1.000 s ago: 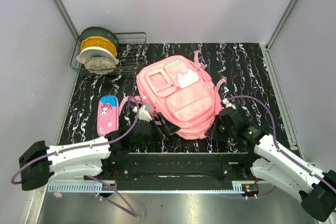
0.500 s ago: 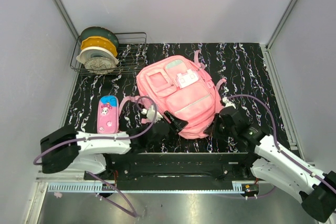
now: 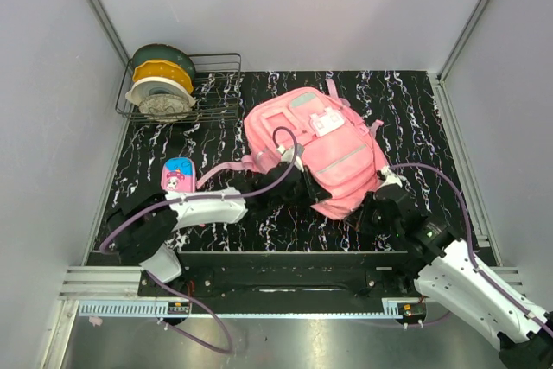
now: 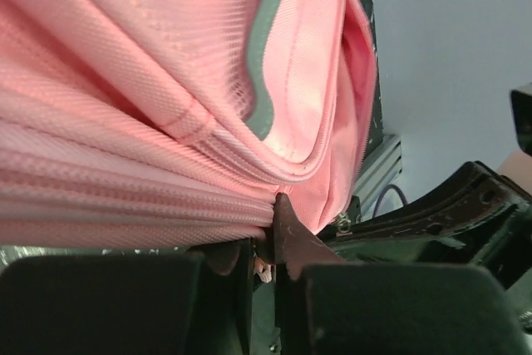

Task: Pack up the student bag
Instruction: Zip the student bag at the center of the board.

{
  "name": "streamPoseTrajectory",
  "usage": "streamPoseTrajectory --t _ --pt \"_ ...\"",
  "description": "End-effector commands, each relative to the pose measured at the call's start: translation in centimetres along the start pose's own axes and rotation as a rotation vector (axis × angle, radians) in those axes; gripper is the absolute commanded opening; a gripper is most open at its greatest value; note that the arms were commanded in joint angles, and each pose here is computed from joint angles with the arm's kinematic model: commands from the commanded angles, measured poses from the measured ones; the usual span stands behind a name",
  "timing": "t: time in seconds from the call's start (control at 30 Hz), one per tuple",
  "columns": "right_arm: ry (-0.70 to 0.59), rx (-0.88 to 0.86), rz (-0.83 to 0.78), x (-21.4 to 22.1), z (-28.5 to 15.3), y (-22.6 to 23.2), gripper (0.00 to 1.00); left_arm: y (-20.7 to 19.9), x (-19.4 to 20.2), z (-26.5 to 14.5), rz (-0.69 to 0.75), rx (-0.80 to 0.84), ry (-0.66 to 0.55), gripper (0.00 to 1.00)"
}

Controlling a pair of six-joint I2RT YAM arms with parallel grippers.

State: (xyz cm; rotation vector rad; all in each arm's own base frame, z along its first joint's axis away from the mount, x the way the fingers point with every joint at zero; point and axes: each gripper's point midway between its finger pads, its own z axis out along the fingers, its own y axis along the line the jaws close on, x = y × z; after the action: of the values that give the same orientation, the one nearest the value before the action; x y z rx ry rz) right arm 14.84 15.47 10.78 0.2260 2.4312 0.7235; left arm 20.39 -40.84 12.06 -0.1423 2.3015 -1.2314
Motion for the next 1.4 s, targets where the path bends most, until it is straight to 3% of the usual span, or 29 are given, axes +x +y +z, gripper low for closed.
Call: streamPoseTrajectory --t 0.0,0.17,0.23,0.27,0.3,0.37,0.57,0.6,0.67,0.7,0.73,0.8,0.93,0.97,1.0,1.07,1.17,1.37 --pt "0.036 -0.068 0.008 0.4 -0.5 1.6 0.00 -7.4 -2.0 -1.3 0.355 0.262 0.103 0.00" --pt "0.038 -0.067 -0.016 -0.1 -0.3 2.1 0.00 -4.5 -3.5 -4.1 0.399 0.250 0.147 0.00" --pt "0.038 -0.073 -0.025 -0.4 -0.1 2.5 0.00 0.0 -4.8 -5.3 0.352 0.161 0.151 0.00" --pt "0.040 -0.075 -0.027 -0.4 -0.1 2.6 0.00 1.1 -7.5 -6.7 0.325 0.141 0.072 0.00" --pt "0.049 -0.079 -0.033 -0.3 0.0 2.8 0.00 3.7 -6.9 -7.4 0.268 0.111 0.084 0.00" --pt "0.056 -0.090 -0.038 -0.4 0.5 3.2 0.00 5.4 -9.5 -9.1 0.219 0.099 0.010 0.00" --pt "0.082 -0.096 -0.075 -0.5 1.8 3.8 0.00 8.2 -11.1 -10.4 0.206 0.053 0.107 0.01" --pt "0.089 -0.101 -0.083 -0.4 1.9 3.9 0.00 7.9 -11.6 -10.5 0.188 0.049 0.106 0.12" --pt "0.112 -0.114 -0.086 -0.1 2.4 4.2 0.00 7.3 -12.2 -10.4 0.163 0.069 0.070 0.44" --pt "0.126 -0.125 -0.082 0.2 2.5 4.4 0.00 7.3 -12.2 -10.4 0.144 0.079 0.054 0.70" --pt "0.130 -0.123 -0.077 0.2 2.7 4.4 0.00 6.0 -13.0 -10.8 0.157 0.127 0.005 0.76" --pt "0.122 -0.115 -0.053 0.3 3.0 4.2 0.00 6.1 -12.7 -11.1 0.089 0.117 -0.034 0.99" --pt "0.099 -0.122 -0.011 0.2 3.3 4.4 0.00 5.4 -11.8 -12.9 -0.007 0.078 -0.174 0.99" --pt "0.099 -0.115 -0.001 0.2 3.5 4.3 0.00 4.4 -10.0 -12.8 -0.072 0.091 -0.158 0.99" --pt "0.094 -0.109 -0.003 0.1 3.5 4.3 0.00 6.3 -9.4 -12.7 -0.128 0.024 -0.210 0.99" --pt "0.087 -0.100 -0.001 0.0 3.6 4.3 0.00 5.7 -6.7 -12.9 -0.228 0.032 -0.259 0.99" --pt "0.069 -0.098 -0.007 -0.2 3.5 4.6 0.00 4.6 -4.5 -12.9 -0.316 0.042 -0.297 0.99" --pt "0.053 -0.108 -0.026 -0.2 3.4 5.5 0.00 3.5 -3.2 -10.5 -0.363 0.002 -0.272 0.99"
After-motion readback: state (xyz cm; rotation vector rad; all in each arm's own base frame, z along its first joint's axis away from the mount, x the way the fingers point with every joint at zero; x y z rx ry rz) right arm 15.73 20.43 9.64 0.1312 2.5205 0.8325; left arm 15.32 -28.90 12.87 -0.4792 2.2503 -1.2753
